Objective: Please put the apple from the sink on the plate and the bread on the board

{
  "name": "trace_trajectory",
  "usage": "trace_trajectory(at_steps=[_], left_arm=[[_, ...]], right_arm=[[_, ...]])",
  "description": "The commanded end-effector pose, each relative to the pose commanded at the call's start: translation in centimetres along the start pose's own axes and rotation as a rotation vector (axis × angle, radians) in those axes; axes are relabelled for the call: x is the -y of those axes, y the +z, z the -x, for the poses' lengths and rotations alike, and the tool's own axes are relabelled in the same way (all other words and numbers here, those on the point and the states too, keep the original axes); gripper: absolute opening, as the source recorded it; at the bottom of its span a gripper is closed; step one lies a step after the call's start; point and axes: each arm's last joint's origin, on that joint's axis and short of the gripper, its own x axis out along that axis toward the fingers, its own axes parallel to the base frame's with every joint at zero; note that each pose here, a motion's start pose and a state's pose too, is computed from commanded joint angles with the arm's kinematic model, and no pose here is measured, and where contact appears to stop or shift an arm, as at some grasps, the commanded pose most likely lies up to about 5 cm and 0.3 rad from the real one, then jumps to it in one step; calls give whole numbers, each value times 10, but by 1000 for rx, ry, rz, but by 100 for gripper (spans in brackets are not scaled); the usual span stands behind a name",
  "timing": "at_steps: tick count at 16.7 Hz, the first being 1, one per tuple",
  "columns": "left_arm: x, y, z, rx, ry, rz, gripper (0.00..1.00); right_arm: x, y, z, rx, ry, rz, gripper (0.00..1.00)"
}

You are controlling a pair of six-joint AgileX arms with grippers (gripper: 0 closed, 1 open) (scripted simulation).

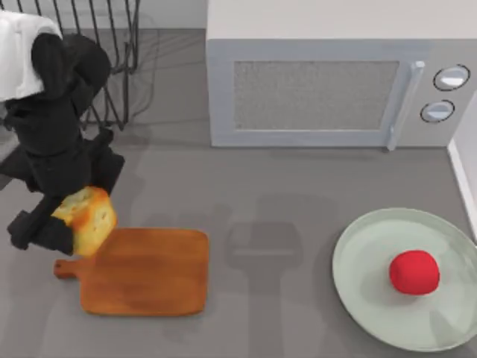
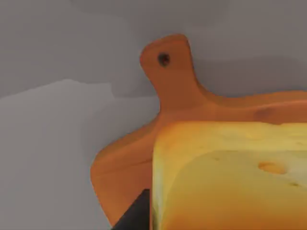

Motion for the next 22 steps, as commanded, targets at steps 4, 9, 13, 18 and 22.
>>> trace_trajectory(at_steps=[4,9,13,18,22], left_arm=[[-8,-32,0,3,-40,248,0],[-16,-50,4,-6,-93,381,0],[-16,-51,4,-6,-96,386,0],[-14,-49,-6,-6,-95,393,0],[-12,-50,-26,-9,-97,387,0]], right_arm=[[0,0,0,0,0,0,100],[0,0,0,0,0,0,100],[0,0,0,0,0,0,100],[0,0,0,0,0,0,100],[0,0,0,0,0,0,100]])
